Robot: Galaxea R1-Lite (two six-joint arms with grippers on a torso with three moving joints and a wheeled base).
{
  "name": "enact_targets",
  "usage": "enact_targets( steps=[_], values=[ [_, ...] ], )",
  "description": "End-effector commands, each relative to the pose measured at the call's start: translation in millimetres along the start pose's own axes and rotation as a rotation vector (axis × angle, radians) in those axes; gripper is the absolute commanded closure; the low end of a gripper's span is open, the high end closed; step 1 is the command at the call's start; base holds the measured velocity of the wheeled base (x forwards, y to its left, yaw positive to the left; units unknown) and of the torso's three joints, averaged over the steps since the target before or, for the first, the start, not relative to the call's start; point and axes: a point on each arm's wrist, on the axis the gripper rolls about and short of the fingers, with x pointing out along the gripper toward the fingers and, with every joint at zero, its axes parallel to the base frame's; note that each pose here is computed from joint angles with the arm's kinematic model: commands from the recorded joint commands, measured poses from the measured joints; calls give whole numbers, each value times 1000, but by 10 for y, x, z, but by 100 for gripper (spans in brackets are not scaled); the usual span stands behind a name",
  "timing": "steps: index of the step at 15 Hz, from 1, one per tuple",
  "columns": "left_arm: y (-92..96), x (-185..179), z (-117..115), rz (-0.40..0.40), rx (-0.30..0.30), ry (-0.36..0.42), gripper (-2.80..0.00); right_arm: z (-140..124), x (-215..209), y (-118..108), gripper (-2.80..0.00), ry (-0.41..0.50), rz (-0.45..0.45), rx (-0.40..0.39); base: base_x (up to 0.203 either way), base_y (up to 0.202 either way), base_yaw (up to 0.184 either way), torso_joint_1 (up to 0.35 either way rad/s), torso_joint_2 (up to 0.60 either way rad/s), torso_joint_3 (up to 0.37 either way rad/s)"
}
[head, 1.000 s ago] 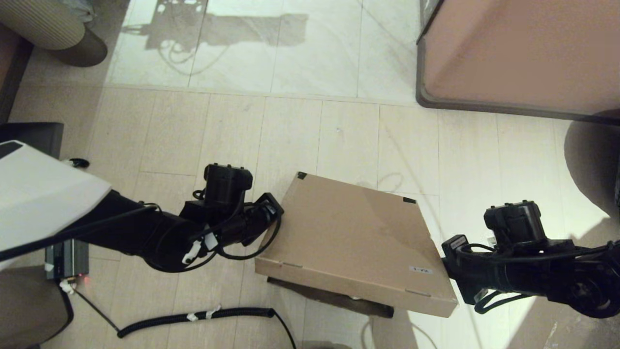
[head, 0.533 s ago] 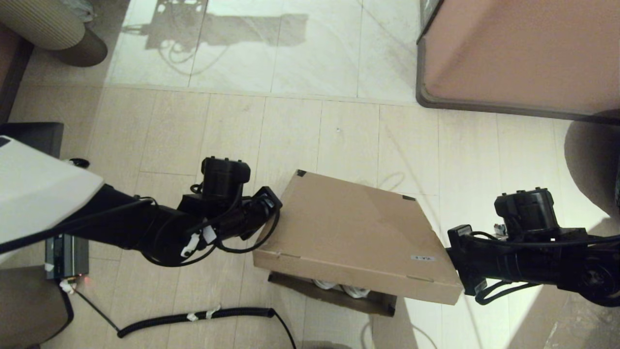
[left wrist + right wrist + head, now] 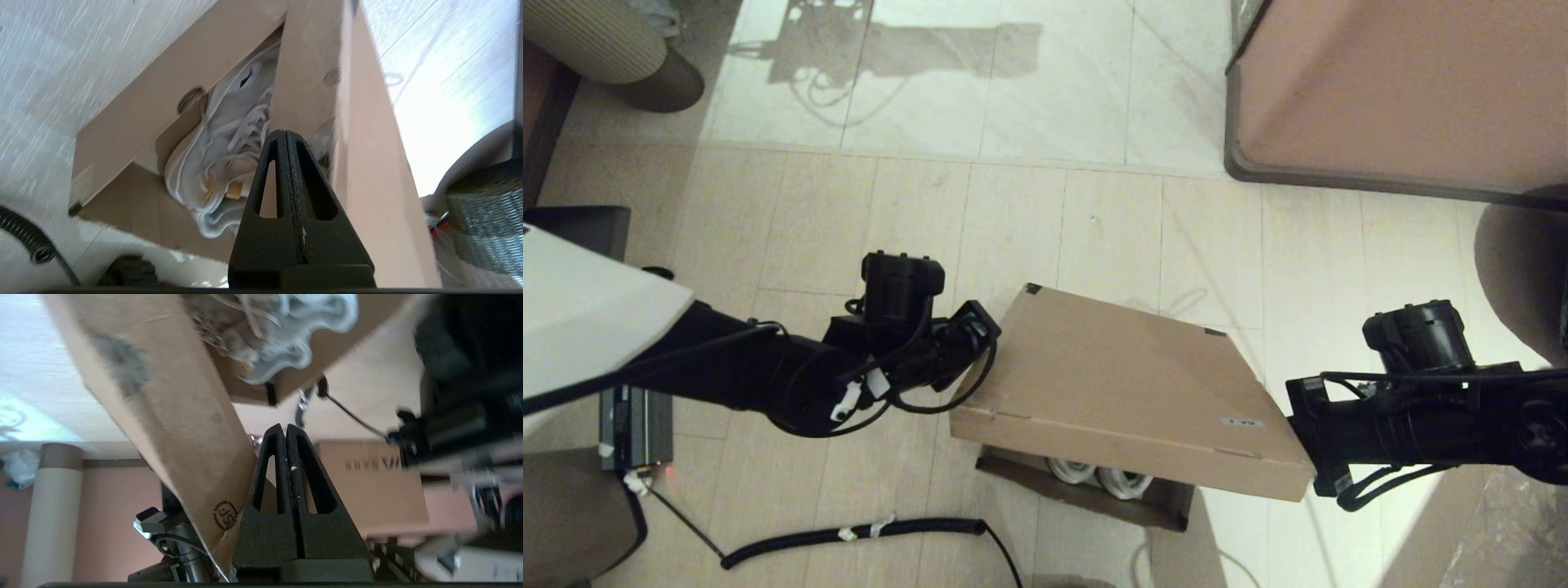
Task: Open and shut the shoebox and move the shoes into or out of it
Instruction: Open the shoe box
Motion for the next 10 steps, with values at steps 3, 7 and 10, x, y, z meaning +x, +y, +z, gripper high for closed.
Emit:
enact_targets(
  steps=[3,7,10],
  values=[
    [32,58,84,6,-14,-25,0,15,-63,-24,0,19,-75,67,0,0,0,0,0,0],
    [34,109,116,6,-17,-34,0,27,-71,-78,0,25,-144,115,0,0,0,0,0,0],
    [28,123,114,4,-18,-34,0,61,-67,-8,0,26,-128,207,0,0,0,0,0,0]
  ],
)
